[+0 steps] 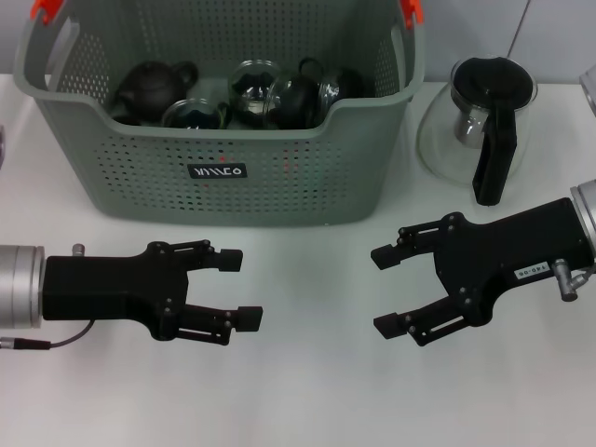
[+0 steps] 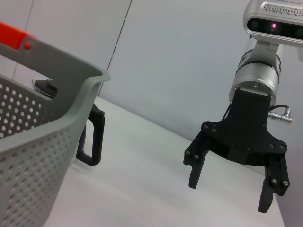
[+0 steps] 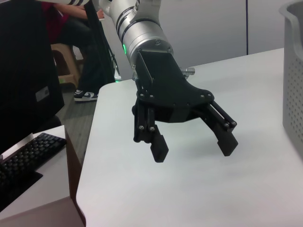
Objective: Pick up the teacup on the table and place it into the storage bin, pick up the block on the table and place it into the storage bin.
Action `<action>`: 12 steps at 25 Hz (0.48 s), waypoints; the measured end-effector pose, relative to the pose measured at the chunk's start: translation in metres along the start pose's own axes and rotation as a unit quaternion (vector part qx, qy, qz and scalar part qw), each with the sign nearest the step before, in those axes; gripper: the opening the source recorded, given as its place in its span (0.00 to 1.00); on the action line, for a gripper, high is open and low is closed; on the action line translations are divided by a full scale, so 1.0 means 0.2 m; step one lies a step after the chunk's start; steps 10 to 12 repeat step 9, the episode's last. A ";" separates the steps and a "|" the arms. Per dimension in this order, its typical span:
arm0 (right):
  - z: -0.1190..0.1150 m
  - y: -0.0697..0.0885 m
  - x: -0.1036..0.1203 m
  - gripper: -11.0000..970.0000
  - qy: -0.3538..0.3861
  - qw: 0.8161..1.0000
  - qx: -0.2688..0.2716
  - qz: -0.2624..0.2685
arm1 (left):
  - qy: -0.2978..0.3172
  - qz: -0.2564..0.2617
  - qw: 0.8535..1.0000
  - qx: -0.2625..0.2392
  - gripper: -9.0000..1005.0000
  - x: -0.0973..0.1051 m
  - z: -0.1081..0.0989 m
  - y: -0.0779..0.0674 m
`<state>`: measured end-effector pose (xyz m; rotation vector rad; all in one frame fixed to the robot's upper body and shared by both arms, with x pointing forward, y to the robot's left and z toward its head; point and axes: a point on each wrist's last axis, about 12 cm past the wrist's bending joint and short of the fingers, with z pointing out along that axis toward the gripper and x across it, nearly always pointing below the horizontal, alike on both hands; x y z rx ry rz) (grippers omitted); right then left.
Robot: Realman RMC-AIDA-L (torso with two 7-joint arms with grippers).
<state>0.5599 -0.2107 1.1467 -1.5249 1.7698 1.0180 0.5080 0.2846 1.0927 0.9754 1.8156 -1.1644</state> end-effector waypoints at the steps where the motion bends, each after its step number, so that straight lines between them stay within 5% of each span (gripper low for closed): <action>1: 0.00 0.00 0.00 0.91 0.000 1.000 0.000 0.001 | 0.001 0.000 1.000 0.000 0.95 0.00 0.00 0.00; 12: 0.01 0.00 0.02 0.91 -0.001 1.000 0.001 0.007 | 0.007 -0.001 1.000 0.001 0.95 0.01 0.00 0.00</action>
